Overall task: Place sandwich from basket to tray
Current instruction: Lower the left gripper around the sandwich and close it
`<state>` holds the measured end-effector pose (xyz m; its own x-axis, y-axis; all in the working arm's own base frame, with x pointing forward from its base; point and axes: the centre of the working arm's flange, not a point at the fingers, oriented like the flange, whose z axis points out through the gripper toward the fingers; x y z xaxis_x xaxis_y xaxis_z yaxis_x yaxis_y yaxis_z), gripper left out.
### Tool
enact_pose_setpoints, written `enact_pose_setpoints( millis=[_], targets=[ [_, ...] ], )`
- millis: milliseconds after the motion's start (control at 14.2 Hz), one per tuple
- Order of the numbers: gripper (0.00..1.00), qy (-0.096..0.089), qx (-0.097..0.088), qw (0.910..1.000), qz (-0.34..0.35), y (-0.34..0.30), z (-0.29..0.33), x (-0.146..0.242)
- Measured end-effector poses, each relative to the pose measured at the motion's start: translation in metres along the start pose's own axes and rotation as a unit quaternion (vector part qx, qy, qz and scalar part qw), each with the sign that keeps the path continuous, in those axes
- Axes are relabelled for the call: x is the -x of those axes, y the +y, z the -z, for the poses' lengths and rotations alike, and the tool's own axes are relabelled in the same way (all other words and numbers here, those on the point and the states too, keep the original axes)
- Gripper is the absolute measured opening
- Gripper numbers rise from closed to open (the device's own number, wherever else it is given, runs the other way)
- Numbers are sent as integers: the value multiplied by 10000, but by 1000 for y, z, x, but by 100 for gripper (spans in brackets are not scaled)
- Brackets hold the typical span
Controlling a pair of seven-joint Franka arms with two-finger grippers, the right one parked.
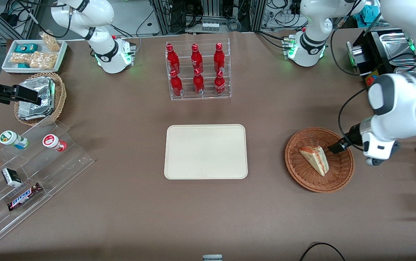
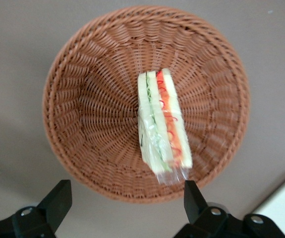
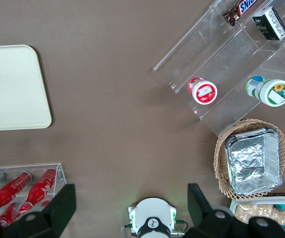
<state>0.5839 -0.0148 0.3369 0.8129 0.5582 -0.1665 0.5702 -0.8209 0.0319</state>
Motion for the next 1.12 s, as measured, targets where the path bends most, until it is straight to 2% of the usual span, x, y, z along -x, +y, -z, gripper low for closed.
enact_pose_setpoints(
  millis=[281,422,562,844,914,1125],
  targets=[
    [100,-259,-167,9995,59,-5,-48,2],
    [100,-298,-187,9994,76,-6,-54,2],
    [100,-281,-101,9995,142,-3,-49,1],
    [100,-321,281,9979,479,5,-37,-3],
    [100,-274,338,9977,521,5,-39,-5],
    [100,-190,376,9974,591,6,-54,-12]
  ],
)
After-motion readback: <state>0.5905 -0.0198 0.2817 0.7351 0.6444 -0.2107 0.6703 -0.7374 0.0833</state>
